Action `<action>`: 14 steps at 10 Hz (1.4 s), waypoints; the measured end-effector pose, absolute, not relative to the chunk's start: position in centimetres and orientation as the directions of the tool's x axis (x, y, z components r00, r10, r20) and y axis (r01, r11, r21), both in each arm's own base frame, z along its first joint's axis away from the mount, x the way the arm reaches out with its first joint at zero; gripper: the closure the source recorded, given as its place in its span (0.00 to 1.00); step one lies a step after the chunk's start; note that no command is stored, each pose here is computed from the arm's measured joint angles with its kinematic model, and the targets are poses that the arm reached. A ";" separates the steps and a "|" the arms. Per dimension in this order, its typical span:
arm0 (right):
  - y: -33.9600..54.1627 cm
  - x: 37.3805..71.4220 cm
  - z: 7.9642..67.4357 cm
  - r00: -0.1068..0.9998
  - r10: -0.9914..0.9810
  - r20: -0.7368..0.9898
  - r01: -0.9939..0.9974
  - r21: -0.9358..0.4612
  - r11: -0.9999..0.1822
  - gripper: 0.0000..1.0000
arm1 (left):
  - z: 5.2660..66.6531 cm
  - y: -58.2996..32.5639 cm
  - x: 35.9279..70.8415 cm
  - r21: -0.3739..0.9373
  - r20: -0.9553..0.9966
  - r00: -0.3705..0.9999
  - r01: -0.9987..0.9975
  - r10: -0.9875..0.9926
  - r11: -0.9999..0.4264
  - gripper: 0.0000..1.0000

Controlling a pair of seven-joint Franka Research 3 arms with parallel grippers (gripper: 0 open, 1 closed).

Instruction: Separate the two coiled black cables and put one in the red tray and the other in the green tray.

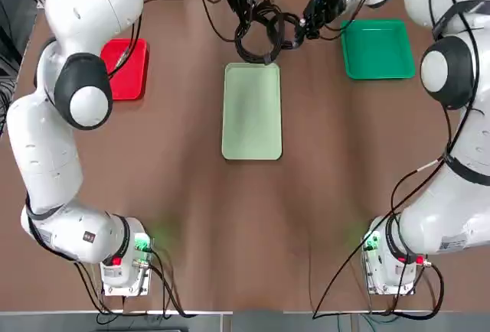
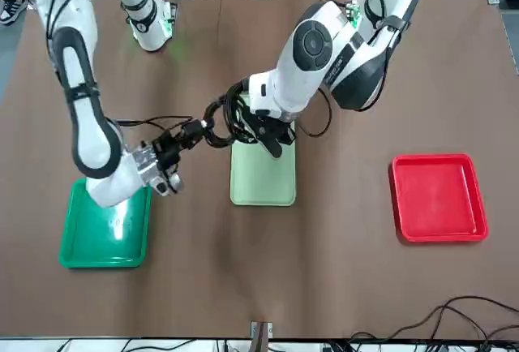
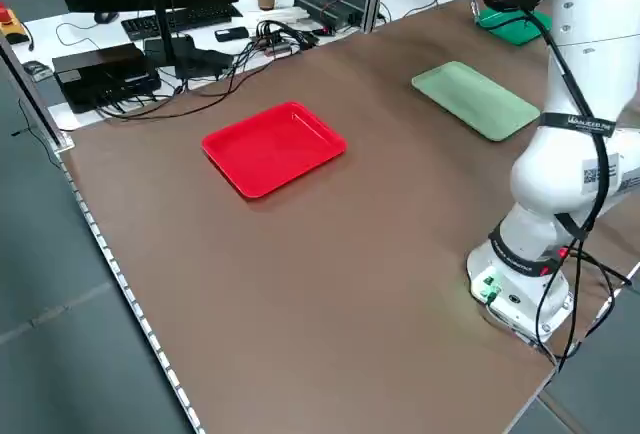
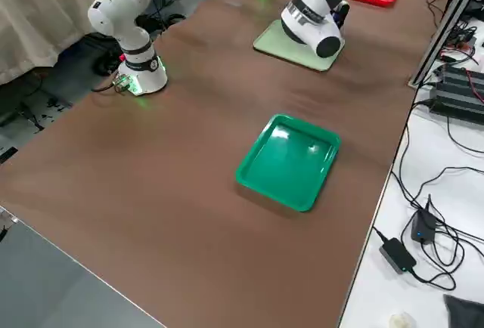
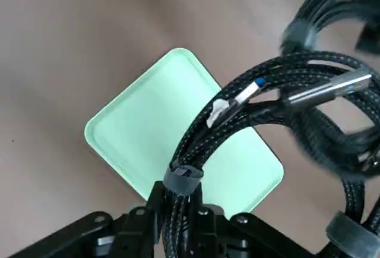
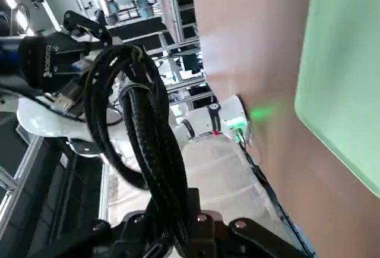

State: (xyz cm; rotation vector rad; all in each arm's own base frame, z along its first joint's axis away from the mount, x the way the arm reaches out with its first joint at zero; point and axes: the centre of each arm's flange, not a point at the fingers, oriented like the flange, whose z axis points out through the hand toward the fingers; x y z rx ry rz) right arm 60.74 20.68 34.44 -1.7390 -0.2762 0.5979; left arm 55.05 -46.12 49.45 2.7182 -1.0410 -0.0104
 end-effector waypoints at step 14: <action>-11.8 69.0 29.2 0.940 0.336 -0.064 0.261 -0.499 -0.826 0.81 | 45.8 -13.2 67.5 -0.011 -0.097 0.913 -0.398 -0.395 -0.917 0.80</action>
